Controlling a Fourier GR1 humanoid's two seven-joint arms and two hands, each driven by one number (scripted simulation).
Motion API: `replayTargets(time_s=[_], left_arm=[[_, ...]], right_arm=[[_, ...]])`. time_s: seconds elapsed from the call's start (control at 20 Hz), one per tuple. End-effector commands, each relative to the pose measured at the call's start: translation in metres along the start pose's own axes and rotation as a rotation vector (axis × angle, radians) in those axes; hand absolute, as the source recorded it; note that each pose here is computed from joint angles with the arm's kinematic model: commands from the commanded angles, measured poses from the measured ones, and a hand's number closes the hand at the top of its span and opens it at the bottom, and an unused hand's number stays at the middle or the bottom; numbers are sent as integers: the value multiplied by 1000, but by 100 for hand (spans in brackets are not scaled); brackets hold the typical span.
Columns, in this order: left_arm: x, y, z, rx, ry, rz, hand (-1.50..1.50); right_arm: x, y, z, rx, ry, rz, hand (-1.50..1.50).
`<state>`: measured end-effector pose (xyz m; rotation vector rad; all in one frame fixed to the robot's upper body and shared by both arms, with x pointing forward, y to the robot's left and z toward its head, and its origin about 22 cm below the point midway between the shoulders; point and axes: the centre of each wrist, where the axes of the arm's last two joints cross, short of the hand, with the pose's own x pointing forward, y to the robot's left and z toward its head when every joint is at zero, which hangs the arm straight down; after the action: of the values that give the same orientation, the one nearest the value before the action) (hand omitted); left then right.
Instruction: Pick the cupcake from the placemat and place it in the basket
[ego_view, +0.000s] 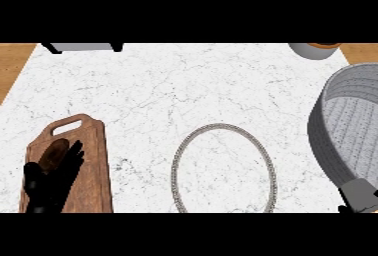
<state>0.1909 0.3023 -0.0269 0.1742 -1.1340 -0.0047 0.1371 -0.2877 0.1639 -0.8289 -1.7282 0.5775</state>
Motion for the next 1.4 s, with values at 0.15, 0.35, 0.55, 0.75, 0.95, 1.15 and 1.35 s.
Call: replayTargets(time_s=[0.15,0.35,0.55,0.75,0.95,1.15,1.35], left_arm=[[-11,1,-6,-17,121,-11,0],[-22,-10,-3,-36,126,-18,0],[-15,-4,-9,-25,122,-29,0],[-17,-23,-12,-42,110,-33,0],[-11,-16,-22,-48,116,-15,0],[-17,-25,-17,-52,108,-45,0],[-18,-26,-19,-55,126,-23,0]], right_arm=[[-15,-56,-41,23,48,-191,150],[-58,-89,-67,19,117,-266,150],[-100,-124,-74,23,149,-377,150],[-140,-112,-73,61,180,-374,150],[-160,-143,-78,62,177,-396,150],[-177,-139,-78,-8,243,-87,150],[-200,-152,-78,32,207,-38,-150]])
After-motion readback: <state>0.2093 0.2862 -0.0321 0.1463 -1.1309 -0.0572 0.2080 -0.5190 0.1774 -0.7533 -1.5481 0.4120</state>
